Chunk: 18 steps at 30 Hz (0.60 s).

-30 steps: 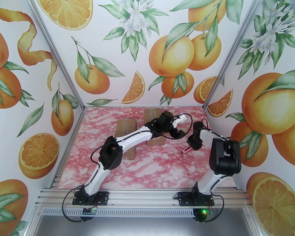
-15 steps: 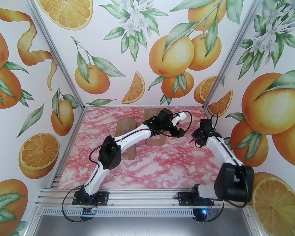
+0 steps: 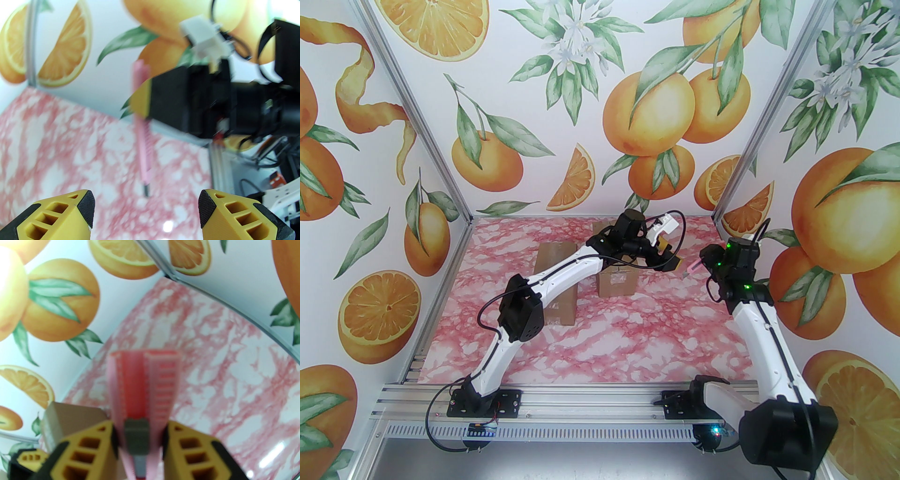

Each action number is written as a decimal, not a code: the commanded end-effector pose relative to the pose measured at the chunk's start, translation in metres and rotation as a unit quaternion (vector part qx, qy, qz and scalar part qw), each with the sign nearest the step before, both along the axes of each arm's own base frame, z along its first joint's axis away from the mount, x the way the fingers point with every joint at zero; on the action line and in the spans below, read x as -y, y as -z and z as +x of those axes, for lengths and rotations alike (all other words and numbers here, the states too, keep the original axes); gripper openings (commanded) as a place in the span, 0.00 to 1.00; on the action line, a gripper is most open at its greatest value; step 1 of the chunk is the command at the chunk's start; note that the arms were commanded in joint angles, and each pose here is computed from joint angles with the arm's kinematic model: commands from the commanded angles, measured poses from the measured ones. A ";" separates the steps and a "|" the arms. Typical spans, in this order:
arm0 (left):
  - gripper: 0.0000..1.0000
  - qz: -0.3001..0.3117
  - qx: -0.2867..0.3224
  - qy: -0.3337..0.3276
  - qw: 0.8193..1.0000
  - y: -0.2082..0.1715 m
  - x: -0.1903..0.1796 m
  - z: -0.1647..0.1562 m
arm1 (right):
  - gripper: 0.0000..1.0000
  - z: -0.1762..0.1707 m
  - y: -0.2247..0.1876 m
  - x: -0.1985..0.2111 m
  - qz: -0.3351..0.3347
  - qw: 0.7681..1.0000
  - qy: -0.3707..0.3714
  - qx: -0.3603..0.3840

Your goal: Unpack the express box

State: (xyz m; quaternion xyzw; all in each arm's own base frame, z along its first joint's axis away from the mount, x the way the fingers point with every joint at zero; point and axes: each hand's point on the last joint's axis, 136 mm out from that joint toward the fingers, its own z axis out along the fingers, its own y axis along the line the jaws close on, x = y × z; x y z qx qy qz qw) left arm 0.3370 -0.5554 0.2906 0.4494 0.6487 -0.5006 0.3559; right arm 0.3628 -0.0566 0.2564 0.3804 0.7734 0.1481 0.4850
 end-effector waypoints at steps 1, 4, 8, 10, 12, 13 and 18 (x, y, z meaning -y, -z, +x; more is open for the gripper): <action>0.76 -0.032 -0.008 0.045 0.998 -0.015 0.009 -0.012 | 0.33 0.009 -0.032 -0.015 -0.002 0.998 -0.039 0.052; 0.74 -0.030 -0.014 0.058 0.998 -0.011 0.014 -0.017 | 0.33 0.010 -0.039 -0.021 0.002 0.996 -0.051 0.071; 0.72 -0.024 -0.016 0.048 0.998 -0.001 0.017 -0.011 | 0.33 0.011 -0.057 -0.028 0.006 0.992 -0.068 0.106; 0.71 -0.019 -0.014 0.040 0.999 0.004 0.017 -0.007 | 0.33 0.011 -0.062 -0.032 0.011 0.990 -0.078 0.116; 0.70 -0.015 -0.011 0.036 0.999 0.006 0.019 -0.004 | 0.33 0.012 -0.067 -0.037 0.019 0.988 -0.091 0.124; 0.70 -0.014 -0.011 0.035 0.999 0.007 0.019 -0.003 | 0.33 0.013 -0.068 -0.040 0.022 0.987 -0.097 0.126; 0.69 -0.018 -0.010 0.036 0.999 0.006 0.021 -0.003 | 0.33 0.014 -0.070 -0.055 0.018 0.983 -0.130 0.131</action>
